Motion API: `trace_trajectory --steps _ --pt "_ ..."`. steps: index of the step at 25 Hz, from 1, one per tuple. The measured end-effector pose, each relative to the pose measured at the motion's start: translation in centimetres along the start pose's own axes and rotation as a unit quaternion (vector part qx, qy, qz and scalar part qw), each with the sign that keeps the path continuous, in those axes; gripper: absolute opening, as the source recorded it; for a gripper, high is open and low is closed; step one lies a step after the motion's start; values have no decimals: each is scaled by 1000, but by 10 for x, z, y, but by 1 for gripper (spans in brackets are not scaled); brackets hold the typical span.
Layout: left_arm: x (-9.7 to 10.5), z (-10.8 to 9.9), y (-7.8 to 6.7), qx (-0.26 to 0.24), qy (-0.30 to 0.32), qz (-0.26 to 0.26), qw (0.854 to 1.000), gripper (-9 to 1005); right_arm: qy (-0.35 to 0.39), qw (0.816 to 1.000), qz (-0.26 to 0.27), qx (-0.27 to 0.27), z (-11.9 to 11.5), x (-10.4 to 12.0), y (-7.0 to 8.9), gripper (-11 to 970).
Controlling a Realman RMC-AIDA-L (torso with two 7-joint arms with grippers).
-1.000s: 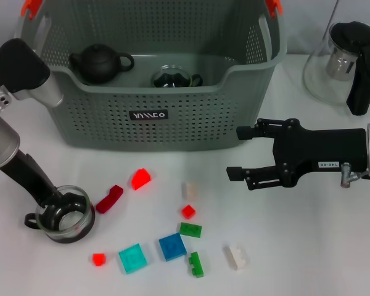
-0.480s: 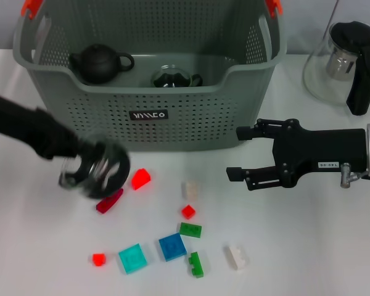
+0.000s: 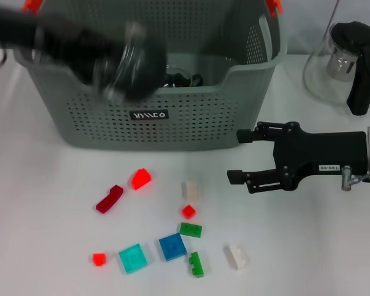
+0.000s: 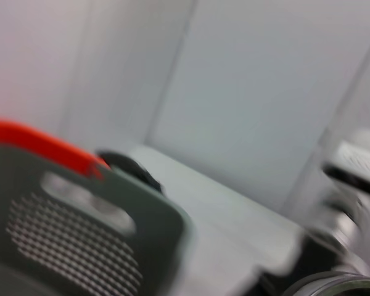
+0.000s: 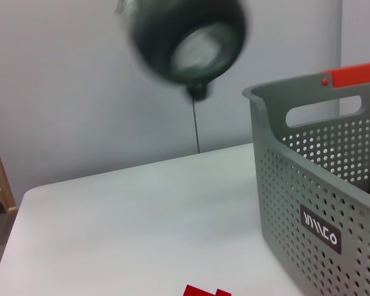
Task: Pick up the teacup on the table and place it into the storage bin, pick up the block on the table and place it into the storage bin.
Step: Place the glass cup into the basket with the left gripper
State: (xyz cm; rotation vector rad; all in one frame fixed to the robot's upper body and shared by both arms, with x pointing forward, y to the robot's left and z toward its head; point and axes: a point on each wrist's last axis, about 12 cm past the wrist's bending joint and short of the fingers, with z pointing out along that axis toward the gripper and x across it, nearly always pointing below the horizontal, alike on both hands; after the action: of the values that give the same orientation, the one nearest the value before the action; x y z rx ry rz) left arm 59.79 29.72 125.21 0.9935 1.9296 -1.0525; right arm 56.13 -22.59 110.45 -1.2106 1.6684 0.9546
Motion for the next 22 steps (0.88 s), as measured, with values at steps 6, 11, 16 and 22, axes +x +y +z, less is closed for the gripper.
trace_trajectory --steps 6,11,16,22 --pt "-56 17 9 -76 7 14 997 62 0 1000 2 -1 0 1 1 911" --pt "-90 41 22 -169 72 24 983 66 0 1000 3 -2 0 1 1 911" --pt "-102 79 34 -242 140 54 959 69 0 1000 3 -3 0 1 1 911" --pt "-90 131 43 -300 221 114 921 74 0 1000 2 -3 0 1 1 911"
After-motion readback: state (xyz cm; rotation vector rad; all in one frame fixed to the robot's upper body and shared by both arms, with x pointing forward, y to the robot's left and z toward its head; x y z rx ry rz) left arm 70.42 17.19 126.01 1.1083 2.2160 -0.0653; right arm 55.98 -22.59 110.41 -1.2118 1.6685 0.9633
